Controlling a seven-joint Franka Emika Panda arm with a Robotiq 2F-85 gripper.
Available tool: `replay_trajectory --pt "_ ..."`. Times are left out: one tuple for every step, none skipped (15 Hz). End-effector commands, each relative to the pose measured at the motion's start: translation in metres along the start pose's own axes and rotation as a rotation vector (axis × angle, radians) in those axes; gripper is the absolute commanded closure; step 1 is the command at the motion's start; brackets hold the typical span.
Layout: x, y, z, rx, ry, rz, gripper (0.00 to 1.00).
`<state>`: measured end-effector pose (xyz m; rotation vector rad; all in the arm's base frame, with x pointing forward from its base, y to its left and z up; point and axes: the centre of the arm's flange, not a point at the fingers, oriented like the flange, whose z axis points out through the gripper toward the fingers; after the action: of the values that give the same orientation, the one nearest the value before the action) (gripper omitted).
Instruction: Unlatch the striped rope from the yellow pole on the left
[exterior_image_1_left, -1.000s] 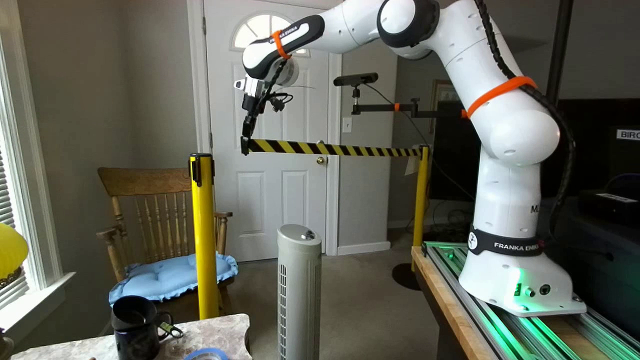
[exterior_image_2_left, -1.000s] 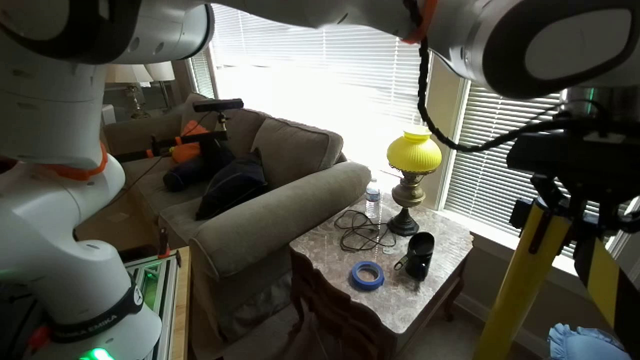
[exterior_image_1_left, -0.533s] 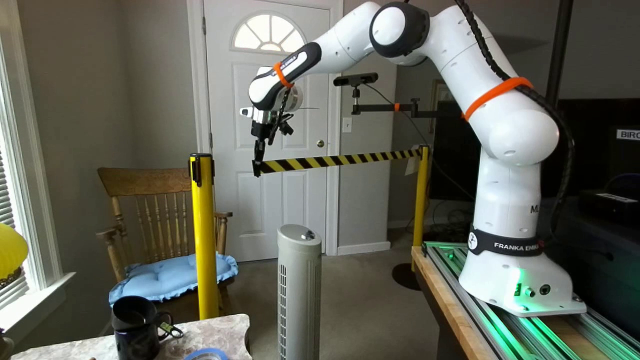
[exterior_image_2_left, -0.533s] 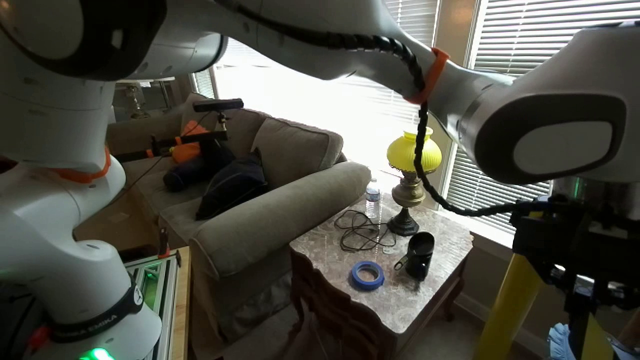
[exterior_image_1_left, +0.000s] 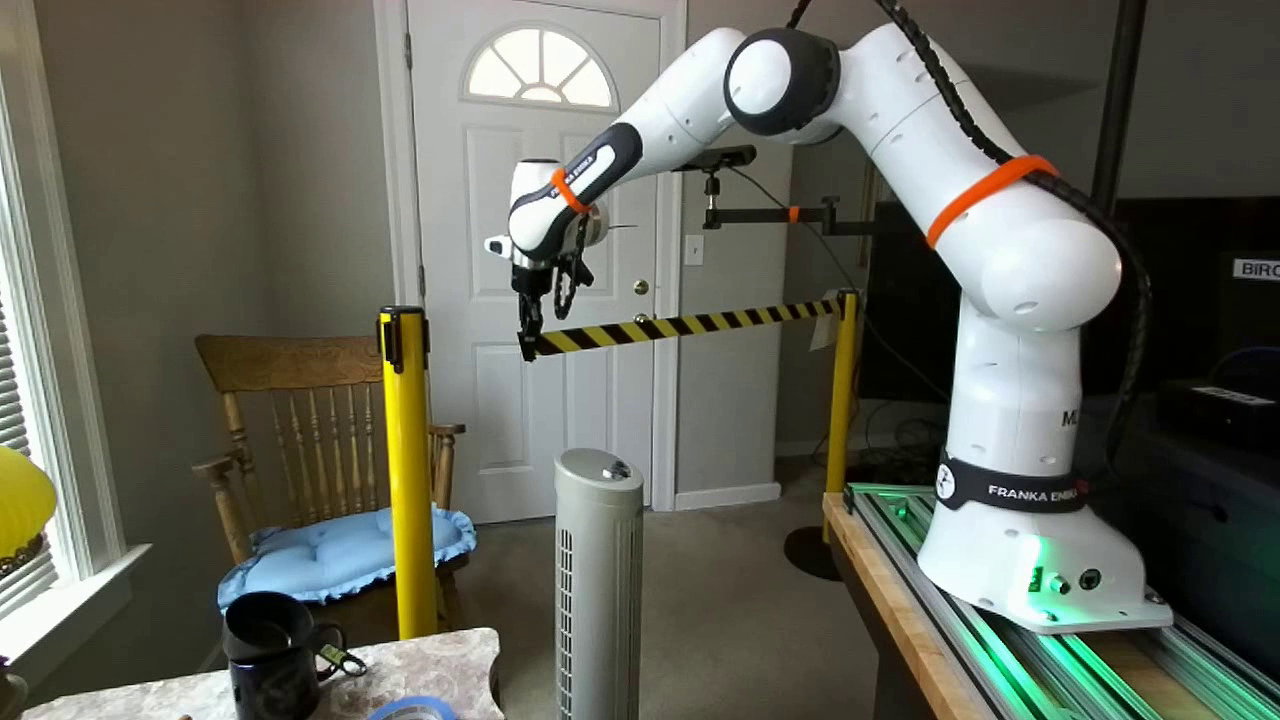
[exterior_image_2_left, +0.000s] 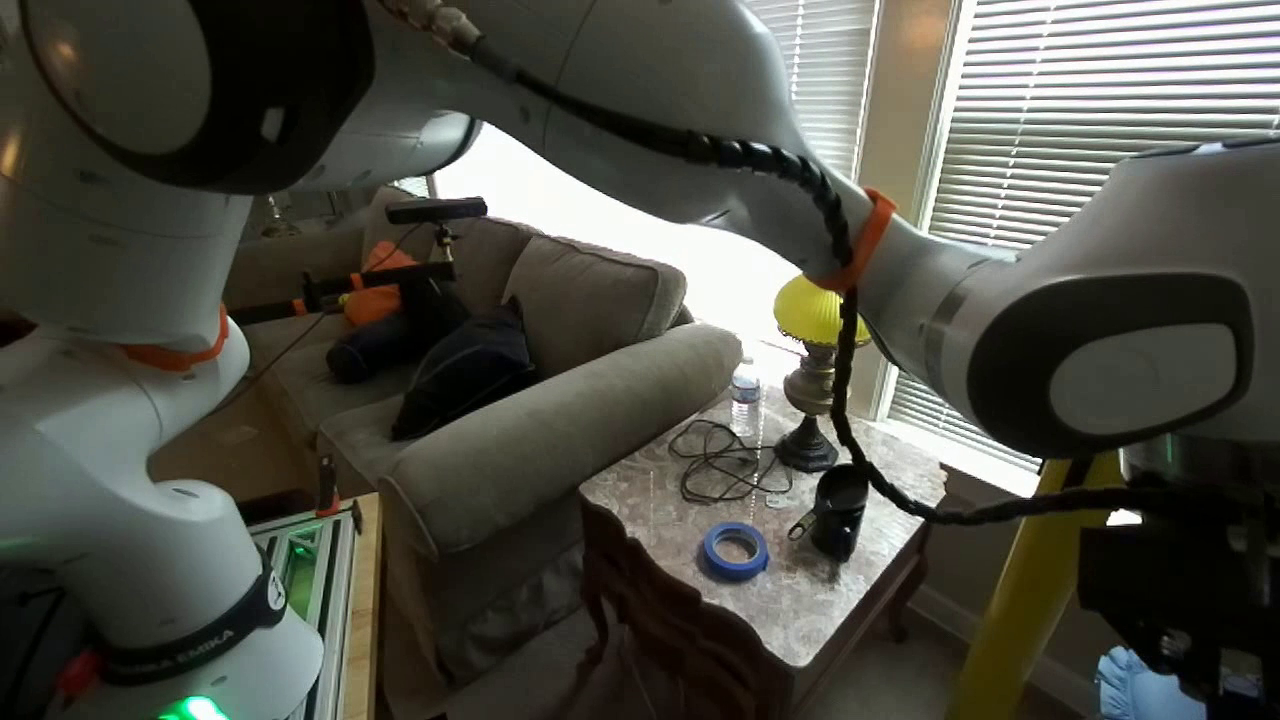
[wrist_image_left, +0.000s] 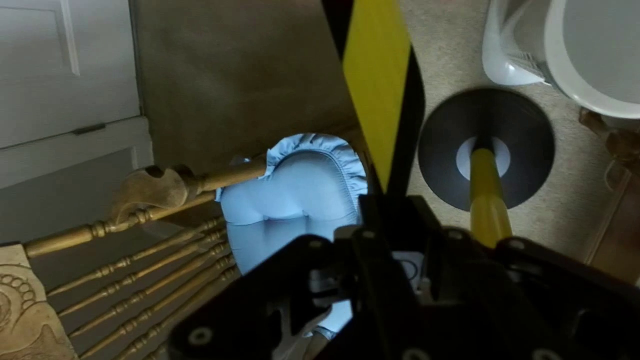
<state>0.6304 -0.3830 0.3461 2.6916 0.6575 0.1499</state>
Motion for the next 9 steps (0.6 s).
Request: replay_trajectory --pt "0.008 -0.003 0.022 -0.149 -0.042 0.010 0.56" --pt "0.010 -0.002 0.024 -0.184 -0.047 0.017 0.49" --pt "0.015 -0.004 0.023 -0.211 -0.038 0.034 0.43" --pt "0.021 -0.006 0.021 -0.227 -0.028 0.057 0.34" --pt "0.030 -0.011 0.014 -0.219 -0.007 0.095 0.27" --pt "0.039 -0.015 0.007 -0.204 0.003 0.142 0.20" --pt "0.047 -0.019 -0.006 -0.158 0.018 0.182 0.12" --pt "0.053 -0.022 -0.020 -0.103 0.021 0.222 0.05" --pt "0.059 -0.026 -0.029 -0.057 0.016 0.258 0.00"
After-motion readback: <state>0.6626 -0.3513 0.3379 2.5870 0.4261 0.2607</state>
